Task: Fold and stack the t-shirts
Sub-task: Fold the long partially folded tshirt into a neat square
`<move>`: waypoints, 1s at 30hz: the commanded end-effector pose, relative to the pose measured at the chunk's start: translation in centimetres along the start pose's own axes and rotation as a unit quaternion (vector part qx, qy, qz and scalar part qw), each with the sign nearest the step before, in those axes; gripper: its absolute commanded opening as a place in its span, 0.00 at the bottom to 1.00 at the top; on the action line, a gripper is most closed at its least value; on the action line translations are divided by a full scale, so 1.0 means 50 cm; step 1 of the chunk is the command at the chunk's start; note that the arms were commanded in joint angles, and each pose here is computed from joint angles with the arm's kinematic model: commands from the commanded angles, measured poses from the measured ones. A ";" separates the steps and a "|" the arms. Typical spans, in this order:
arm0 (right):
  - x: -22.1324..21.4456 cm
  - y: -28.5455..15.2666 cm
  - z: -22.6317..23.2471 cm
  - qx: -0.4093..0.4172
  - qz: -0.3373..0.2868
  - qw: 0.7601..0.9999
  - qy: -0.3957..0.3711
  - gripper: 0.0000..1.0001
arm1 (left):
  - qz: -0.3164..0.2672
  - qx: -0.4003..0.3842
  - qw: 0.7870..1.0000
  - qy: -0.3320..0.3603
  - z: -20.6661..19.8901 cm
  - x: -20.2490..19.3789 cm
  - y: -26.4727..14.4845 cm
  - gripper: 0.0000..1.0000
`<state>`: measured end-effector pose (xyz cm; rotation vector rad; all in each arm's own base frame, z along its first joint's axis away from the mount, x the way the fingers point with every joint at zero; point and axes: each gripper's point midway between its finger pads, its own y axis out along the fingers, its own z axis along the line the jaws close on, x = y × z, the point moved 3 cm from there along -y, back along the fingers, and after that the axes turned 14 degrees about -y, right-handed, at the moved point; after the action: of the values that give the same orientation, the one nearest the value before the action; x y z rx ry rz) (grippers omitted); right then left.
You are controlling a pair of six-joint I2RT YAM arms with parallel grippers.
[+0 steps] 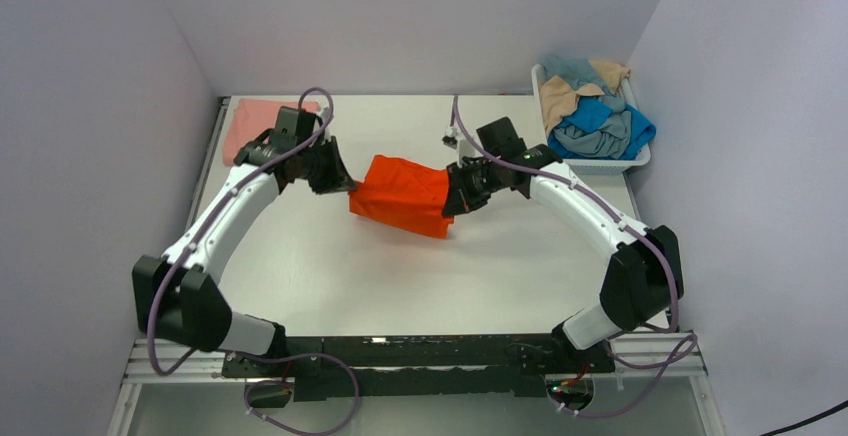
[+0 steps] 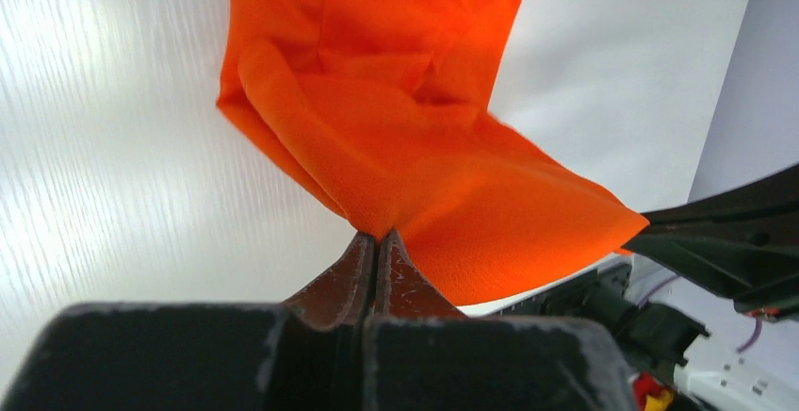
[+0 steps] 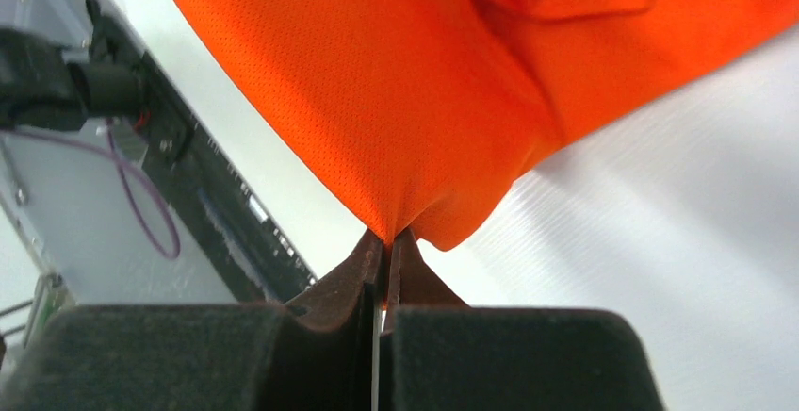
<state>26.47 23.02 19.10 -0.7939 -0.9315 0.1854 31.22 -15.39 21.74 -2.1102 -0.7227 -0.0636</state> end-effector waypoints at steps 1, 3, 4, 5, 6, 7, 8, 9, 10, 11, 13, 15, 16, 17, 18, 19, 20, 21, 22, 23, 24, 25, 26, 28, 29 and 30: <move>0.090 -0.004 -0.101 -0.051 -0.059 0.997 -0.010 0.00 | -0.064 -0.018 0.998 0.004 -0.050 0.107 0.048 0.00; 0.091 0.014 -0.143 -0.045 -0.047 0.998 -0.004 0.00 | -0.061 -0.020 0.998 0.007 -0.061 0.135 0.091 0.00; 0.090 0.024 -0.163 -0.049 -0.035 0.998 -0.003 0.00 | -0.062 -0.014 0.998 0.006 -0.063 0.149 0.103 0.00; 0.090 0.034 -0.180 -0.051 -0.023 0.998 -0.004 0.00 | -0.062 -0.007 0.998 0.006 -0.063 0.162 0.119 0.00; 0.090 0.044 -0.199 -0.054 -0.015 0.998 -0.005 0.00 | -0.066 -0.001 0.998 0.005 -0.064 0.175 0.132 0.00; 0.092 0.053 -0.219 -0.063 -0.007 0.998 -0.001 0.00 | -0.064 0.003 0.998 0.004 -0.062 0.184 0.147 0.00; 0.094 0.060 -0.235 -0.066 -0.003 0.998 0.000 0.00 | -0.062 0.004 0.998 0.004 -0.060 0.191 0.163 0.00; 0.098 0.067 -0.251 -0.069 -0.002 0.998 0.000 0.00 | -0.058 0.006 0.998 0.001 -0.056 0.196 0.179 0.00; 0.102 0.074 -0.269 -0.080 -0.001 0.997 0.003 0.00 | -0.055 0.011 0.998 -0.001 -0.048 0.201 0.197 0.00; 0.105 0.080 -0.285 -0.088 0.000 0.996 0.003 0.00 | -0.054 0.018 0.998 -0.003 -0.043 0.208 0.210 0.00; 0.109 0.094 -0.311 -0.086 -0.005 0.996 0.001 0.00 | -0.053 0.032 0.998 -0.008 -0.025 0.219 0.237 0.00; 0.115 0.107 -0.335 -0.081 -0.008 0.997 -0.003 0.00 | -0.046 0.036 0.998 -0.011 -0.013 0.225 0.264 0.00; 0.111 0.117 -0.348 -0.081 -0.001 0.997 0.000 0.01 | -0.040 0.033 0.999 -0.011 -0.012 0.227 0.274 0.00; 0.110 0.125 -0.359 -0.083 0.003 0.997 -0.001 0.06 | -0.037 0.037 0.999 -0.012 -0.006 0.231 0.285 0.00; 0.109 0.135 -0.373 -0.087 0.003 0.996 -0.003 0.15 | -0.034 0.042 0.998 -0.012 -0.001 0.233 0.298 0.05; 0.115 0.141 -0.386 -0.094 -0.002 0.996 -0.008 0.33 | -0.035 0.043 0.998 -0.012 -0.003 0.238 0.301 0.15; 0.124 0.141 -0.402 -0.109 -0.007 0.994 -0.011 0.53 | -0.035 0.042 0.998 -0.011 -0.005 0.242 0.303 0.24; 0.136 0.139 -0.416 -0.125 -0.011 0.992 -0.012 0.65 | -0.036 0.038 0.999 -0.010 -0.010 0.246 0.301 0.31; 0.152 0.132 -0.426 -0.142 -0.017 0.990 -0.013 0.72 | -0.040 0.033 0.999 -0.008 -0.016 0.252 0.295 0.42; 0.168 0.121 -0.432 -0.157 -0.025 0.987 -0.012 0.79 | -0.046 0.029 0.999 -0.005 -0.024 0.257 0.285 0.55; 0.185 0.109 -0.432 -0.169 -0.035 0.985 -0.015 0.87 | -0.054 0.026 0.998 -0.003 -0.032 0.262 0.272 0.68; 0.198 0.095 -0.430 -0.181 -0.048 0.982 -0.014 0.98 | -0.058 0.019 0.998 0.001 -0.039 0.261 0.262 0.92; 0.210 0.079 -0.424 -0.193 -0.063 0.979 -0.012 1.00 | -0.063 0.010 0.998 0.006 -0.049 0.262 0.247 0.99; 0.208 0.047 -0.403 -0.215 -0.091 0.972 0.016 1.00 | -0.066 0.005 0.998 0.016 -0.046 0.251 0.232 0.99; 0.205 0.041 -0.394 -0.219 -0.106 0.970 0.031 1.00 | -0.061 0.009 0.998 0.019 -0.036 0.241 0.231 0.99; 0.199 0.035 -0.379 -0.215 -0.118 0.968 0.046 1.00 | -0.056 0.015 0.998 0.024 -0.025 0.231 0.231 0.99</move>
<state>48.07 19.39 11.61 -1.0821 -0.9520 -0.0271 48.27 -16.29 13.82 -2.0088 -0.7838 -0.0383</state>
